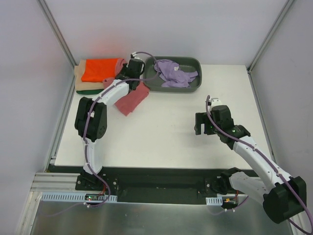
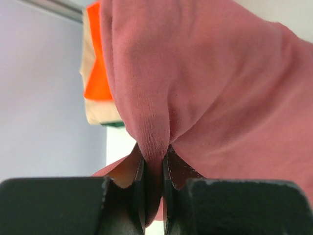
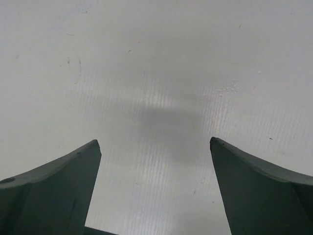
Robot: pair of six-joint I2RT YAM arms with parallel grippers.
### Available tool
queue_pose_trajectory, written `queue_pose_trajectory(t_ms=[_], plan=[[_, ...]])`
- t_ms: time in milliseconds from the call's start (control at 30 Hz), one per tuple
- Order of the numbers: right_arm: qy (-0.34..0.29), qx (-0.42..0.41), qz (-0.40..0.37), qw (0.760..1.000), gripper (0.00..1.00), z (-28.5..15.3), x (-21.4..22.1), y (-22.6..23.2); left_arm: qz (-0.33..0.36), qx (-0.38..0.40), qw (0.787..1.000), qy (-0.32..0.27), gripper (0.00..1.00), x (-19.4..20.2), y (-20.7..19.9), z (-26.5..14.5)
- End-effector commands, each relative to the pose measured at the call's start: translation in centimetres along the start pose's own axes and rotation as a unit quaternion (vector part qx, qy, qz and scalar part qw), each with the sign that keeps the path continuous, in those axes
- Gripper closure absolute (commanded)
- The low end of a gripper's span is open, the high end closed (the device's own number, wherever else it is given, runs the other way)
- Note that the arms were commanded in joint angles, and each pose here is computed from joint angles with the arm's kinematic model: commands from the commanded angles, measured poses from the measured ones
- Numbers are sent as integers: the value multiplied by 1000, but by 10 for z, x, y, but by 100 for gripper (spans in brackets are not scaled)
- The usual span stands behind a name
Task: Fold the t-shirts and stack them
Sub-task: Put the neatly folded tshirt into the corner of the board with the left arm
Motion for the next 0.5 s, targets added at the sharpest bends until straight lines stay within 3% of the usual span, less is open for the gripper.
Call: queue_pose_trajectory(t_ms=[0,267,467], plan=[[-10,42,-4,999,4,4,-5,-10,18,-55,997,-50,100,-42,43,24],[6,86,-8,996,4,14,-9,-18,13,-105,992,-66,100,-80,75,60],[7,97,-3,995,4,17,-11,-20,-15,-114,989,-97,100,-102,93,54]])
Point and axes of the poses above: each gripper's point midway between its finger pads, its own z axis out along the fingers, its own y axis along the line the jaws close on, x = y × z, the point moved 7 cm from there along -z, back along the fingers, and after that the axes turned 7 degrees about z, right-handed, at the moved point
